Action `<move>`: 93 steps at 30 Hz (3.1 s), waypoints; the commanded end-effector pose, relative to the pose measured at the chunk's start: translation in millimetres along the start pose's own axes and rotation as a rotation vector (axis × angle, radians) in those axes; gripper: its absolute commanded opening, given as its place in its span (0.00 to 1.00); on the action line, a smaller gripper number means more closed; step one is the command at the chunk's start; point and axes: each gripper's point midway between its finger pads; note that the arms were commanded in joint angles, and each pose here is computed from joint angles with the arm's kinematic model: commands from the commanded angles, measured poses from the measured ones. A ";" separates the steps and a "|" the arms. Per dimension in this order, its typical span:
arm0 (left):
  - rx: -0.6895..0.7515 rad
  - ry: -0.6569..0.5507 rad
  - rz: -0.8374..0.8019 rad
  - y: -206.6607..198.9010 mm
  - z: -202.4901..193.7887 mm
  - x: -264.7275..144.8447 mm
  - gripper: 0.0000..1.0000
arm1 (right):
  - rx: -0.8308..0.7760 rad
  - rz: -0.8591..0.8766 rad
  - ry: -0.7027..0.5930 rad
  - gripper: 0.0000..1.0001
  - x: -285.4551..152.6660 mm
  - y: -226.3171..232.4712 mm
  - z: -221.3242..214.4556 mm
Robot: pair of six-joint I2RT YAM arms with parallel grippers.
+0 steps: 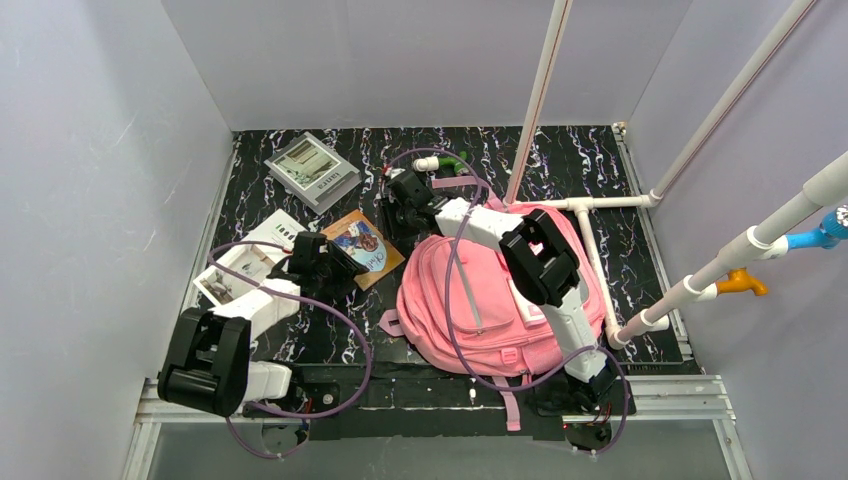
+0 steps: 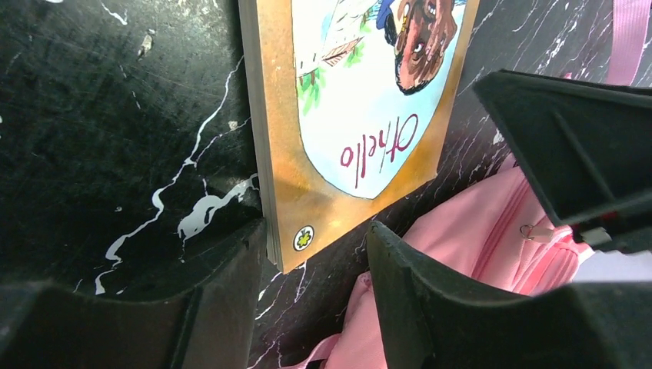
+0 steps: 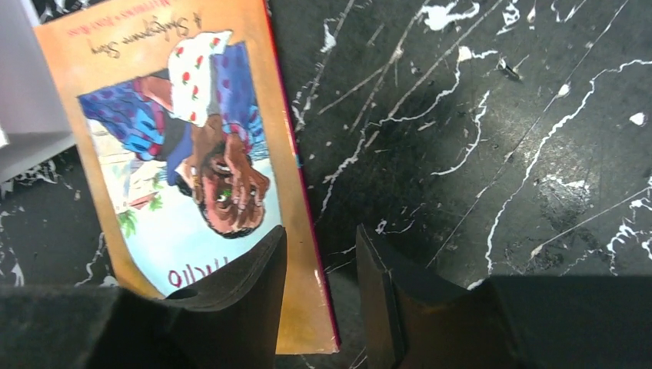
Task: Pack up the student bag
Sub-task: Pick up the book from the center of the board.
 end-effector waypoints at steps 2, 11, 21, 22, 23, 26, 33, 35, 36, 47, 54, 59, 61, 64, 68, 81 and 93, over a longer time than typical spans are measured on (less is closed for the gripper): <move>0.007 0.014 0.046 12.9 -2.7 4.4 0.48 | 0.034 0.071 0.024 0.45 8.4 2.6 2.5; 0.016 0.023 0.033 6.1 -1.2 6.3 0.33 | 0.087 0.151 0.105 0.36 21.8 8.1 -31.3; 0.064 0.004 -0.032 -15.1 8.8 2.0 0.14 | 0.113 0.190 0.088 0.35 11.6 15.0 -29.8; 0.067 -0.001 -0.037 -16.9 10.4 1.4 0.12 | 0.111 0.190 0.089 0.35 10.8 14.6 -30.5; 0.071 -0.007 -0.042 -18.8 11.7 0.9 0.08 | 0.104 0.190 0.090 0.35 9.8 14.1 -31.1; 0.072 -0.028 -0.049 -22.3 17.1 -1.1 0.00 | 0.080 0.186 0.076 0.35 3.5 13.3 -28.0; 0.021 -0.080 -0.111 -40.5 33.8 -17.4 0.00 | 0.072 0.205 0.035 0.50 -23.8 7.8 0.4; 0.012 -0.092 -0.135 -48.7 38.9 -23.9 0.00 | 0.087 0.219 0.044 0.56 -30.7 5.5 5.9; 0.010 -0.095 -0.142 -52.3 41.5 -26.5 0.00 | 0.092 0.223 0.051 0.58 -33.4 4.3 7.6; -0.016 -0.057 -0.137 -55.2 41.6 -20.9 0.00 | -0.451 0.266 -0.160 0.78 -65.9 22.0 -4.8; -0.017 -0.060 -0.146 -58.6 43.2 -23.3 0.00 | -0.768 0.225 -0.340 0.79 -61.7 58.2 -19.3; -0.019 -0.061 -0.145 -58.0 43.0 -25.3 0.00 | -0.883 0.232 -0.433 0.77 -49.7 78.3 -19.1; -0.020 -0.057 -0.146 -57.9 42.6 -25.1 0.00 | -0.911 0.188 -0.469 0.76 -45.3 78.0 -15.6; -0.021 -0.050 -0.147 -58.0 41.4 -25.2 0.00 | -0.905 0.147 -0.495 0.75 -39.7 74.4 -10.0; -0.029 -0.052 -0.152 -57.6 40.9 -25.6 0.00 | -0.911 0.160 -0.496 0.65 -30.7 75.5 -14.0; -0.073 0.015 -0.171 -56.7 49.3 -82.4 0.93 | -0.682 0.164 -0.481 0.01 -56.6 69.1 7.9; -0.172 0.037 -0.311 -71.9 74.5 -79.5 0.98 | -0.586 0.264 -0.471 0.01 -91.5 83.5 34.3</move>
Point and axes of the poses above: each gripper's point midway between its finger pads, its own x axis out along the fingers, its own y axis along the line the jaws close on, z = x × y, and after that the axes turned 4 degrees about x, right-handed
